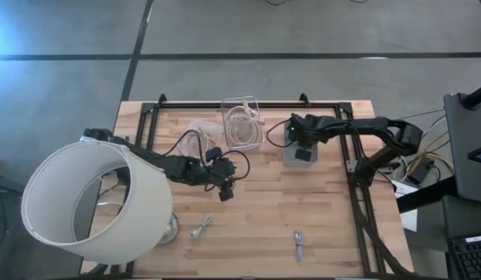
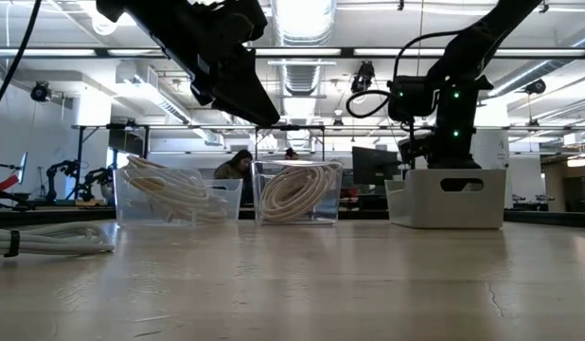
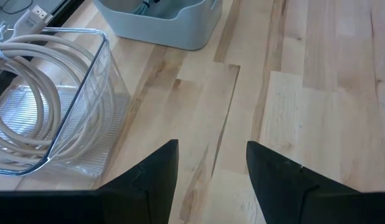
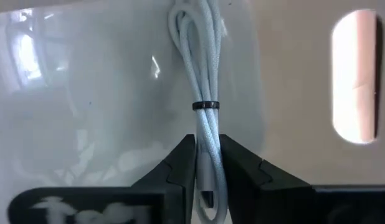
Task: Pick & Place USB Port
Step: Put the blue USB cable into the gray bin, then put the purple USB cable into the gray bin
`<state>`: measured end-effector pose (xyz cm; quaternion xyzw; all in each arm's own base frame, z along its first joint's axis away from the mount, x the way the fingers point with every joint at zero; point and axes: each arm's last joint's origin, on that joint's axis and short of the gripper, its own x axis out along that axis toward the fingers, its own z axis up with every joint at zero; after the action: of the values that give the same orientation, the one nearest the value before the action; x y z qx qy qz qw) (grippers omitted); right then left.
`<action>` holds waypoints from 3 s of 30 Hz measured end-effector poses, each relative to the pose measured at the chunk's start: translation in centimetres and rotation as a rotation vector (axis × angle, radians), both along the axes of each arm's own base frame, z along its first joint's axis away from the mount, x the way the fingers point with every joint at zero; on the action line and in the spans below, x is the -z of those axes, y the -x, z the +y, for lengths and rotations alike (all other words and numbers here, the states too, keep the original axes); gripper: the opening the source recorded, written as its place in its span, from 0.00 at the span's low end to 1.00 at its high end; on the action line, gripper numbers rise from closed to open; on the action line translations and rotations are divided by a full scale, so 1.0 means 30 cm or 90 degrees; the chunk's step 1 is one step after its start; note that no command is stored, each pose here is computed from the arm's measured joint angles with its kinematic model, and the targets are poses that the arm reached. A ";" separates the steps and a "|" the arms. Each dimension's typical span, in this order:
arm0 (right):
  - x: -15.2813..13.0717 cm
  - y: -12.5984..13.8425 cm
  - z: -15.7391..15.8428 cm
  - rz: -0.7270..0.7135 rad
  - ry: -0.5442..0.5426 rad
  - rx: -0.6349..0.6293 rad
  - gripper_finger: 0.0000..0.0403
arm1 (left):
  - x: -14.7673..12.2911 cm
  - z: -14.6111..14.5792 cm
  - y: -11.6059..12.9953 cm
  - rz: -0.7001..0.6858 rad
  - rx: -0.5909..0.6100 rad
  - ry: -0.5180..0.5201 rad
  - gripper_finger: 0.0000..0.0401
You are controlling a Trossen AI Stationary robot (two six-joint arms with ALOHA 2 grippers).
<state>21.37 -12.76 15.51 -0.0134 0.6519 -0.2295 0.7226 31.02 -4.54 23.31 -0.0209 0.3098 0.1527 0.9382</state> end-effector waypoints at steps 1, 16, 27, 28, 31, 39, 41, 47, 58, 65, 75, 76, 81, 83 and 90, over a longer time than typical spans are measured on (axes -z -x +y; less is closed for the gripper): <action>-0.003 0.000 0.000 -0.003 0.001 0.000 0.17 | 0.000 0.000 0.000 0.000 0.000 0.000 0.48; -0.118 0.030 0.044 -0.037 0.012 0.013 0.36 | 0.000 0.000 0.000 0.000 0.000 0.000 0.48; -0.334 0.067 0.169 -0.225 0.010 0.109 0.35 | 0.000 0.000 0.000 0.000 0.000 0.000 0.48; -0.344 0.071 0.189 -0.238 -0.005 0.107 0.35 | 0.000 0.000 0.000 0.000 0.000 0.000 0.48; -0.362 0.075 0.251 -0.279 -0.072 0.082 0.33 | 0.000 0.000 0.000 0.000 0.000 0.000 0.48; -0.329 0.073 0.449 -0.270 -0.266 0.014 0.31 | 0.000 0.000 0.000 0.000 0.000 0.000 0.48; -0.317 0.069 0.503 -0.250 -0.301 0.001 0.32 | 0.000 0.000 0.000 -0.001 -0.001 0.001 0.48; -0.261 0.064 0.658 -0.171 -0.337 -0.012 0.34 | 0.000 0.000 0.000 -0.001 -0.002 0.003 0.48; -0.127 0.029 0.845 -0.075 -0.396 0.177 0.34 | 0.000 0.000 0.000 -0.002 -0.003 0.005 0.48; -0.037 -0.057 0.916 -0.077 -0.485 0.195 0.36 | 0.000 -0.003 0.000 -0.011 -0.022 0.034 0.48; 0.044 -0.079 0.944 -0.034 -0.487 0.263 0.34 | 0.003 -0.014 0.003 -0.009 -0.017 0.036 0.48; 0.049 -0.083 0.947 -0.035 -0.489 0.263 0.34 | 0.004 -0.014 0.004 -0.009 -0.017 0.036 0.48; 0.039 -0.082 0.949 -0.034 -0.505 0.258 0.34 | 0.012 -0.014 0.008 -0.002 -0.013 0.031 0.48; 0.017 -0.079 0.947 -0.045 -0.516 0.254 0.34 | 0.013 -0.014 0.008 -0.002 -0.014 0.031 0.48; -0.015 -0.085 0.956 -0.092 -0.536 0.245 0.34 | 0.015 -0.014 0.009 -0.001 -0.014 0.031 0.48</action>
<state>23.92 15.92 15.96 0.4181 0.6269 -0.0749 0.6531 30.76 -4.96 22.87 -0.0471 0.3127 0.1551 0.9359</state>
